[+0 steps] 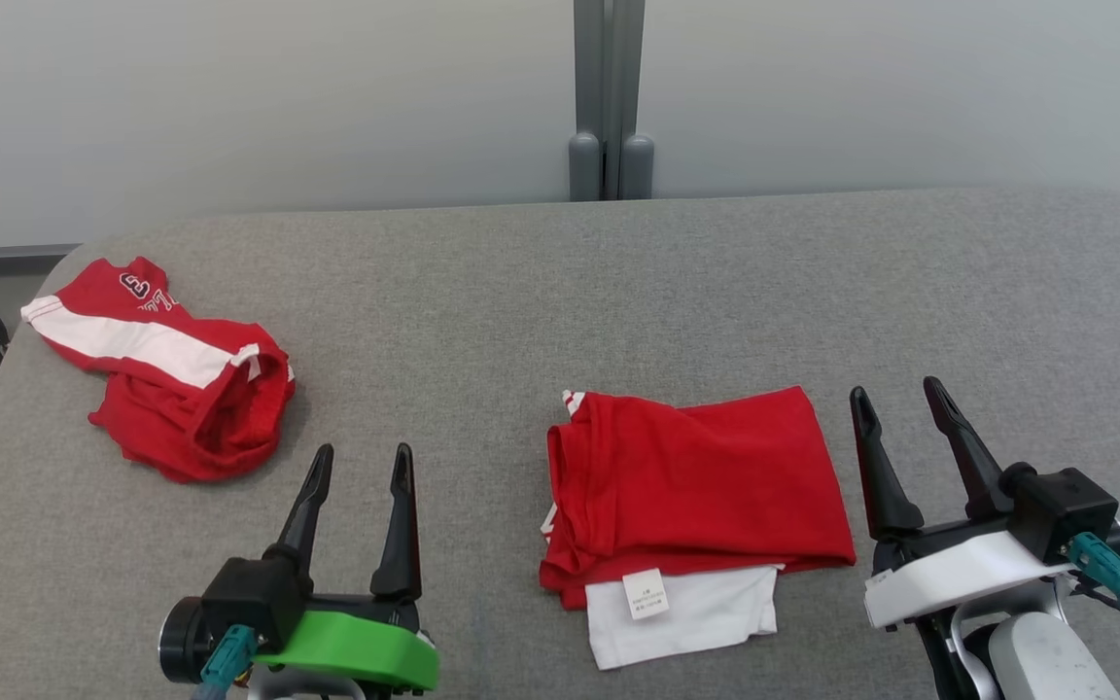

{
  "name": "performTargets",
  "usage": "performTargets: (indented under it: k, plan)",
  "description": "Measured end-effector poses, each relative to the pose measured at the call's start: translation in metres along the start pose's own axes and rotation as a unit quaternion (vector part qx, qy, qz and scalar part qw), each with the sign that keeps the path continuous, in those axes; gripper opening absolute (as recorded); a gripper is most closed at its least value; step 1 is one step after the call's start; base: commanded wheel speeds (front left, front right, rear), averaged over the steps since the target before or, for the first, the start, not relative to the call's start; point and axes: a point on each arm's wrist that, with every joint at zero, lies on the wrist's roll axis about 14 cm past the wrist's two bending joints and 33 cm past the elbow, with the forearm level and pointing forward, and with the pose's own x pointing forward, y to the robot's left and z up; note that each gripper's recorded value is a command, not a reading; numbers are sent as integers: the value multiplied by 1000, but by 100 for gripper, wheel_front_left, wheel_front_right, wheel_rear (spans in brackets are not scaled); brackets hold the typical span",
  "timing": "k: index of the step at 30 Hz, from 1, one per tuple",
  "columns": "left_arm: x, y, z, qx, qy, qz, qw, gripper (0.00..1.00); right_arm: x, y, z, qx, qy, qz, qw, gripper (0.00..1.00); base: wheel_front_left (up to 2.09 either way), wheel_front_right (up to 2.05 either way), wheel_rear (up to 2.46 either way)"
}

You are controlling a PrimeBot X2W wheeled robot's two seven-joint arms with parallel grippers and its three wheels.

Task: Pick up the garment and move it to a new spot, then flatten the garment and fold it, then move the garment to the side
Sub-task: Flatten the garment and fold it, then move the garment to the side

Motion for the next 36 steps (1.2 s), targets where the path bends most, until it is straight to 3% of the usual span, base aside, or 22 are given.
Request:
performTargets:
  k: [5,13,24,30,31,32,33,36]
  plan:
    - [0,0,-3,0,4,0,1000,100,0,-4,-9,-2,13,-7,1000,100,0,0,0]
    - [3,-2,-16,-1,24,-6,1000,100,-3,-18,-70,-3,113,-23,993,100,0,0,0]
    - [6,8,-27,3,41,10,999,100,2,-15,-153,25,249,-29,968,100,0,0,0]
    - [3,18,-27,6,44,26,999,100,-2,-7,-181,32,297,-21,954,100,0,0,0]
    - [3,18,-27,6,44,27,999,100,-2,-5,-181,30,298,-18,954,75,0,0,0]
    - [3,18,-27,6,43,27,999,100,-2,-4,-182,29,298,-16,954,11,0,0,0]
    - [3,17,-26,7,43,26,999,100,-1,-4,-181,27,297,-14,954,0,0,0,0]
    - [5,12,-26,7,41,16,999,100,-1,-4,-176,16,289,-7,957,0,0,0,0]
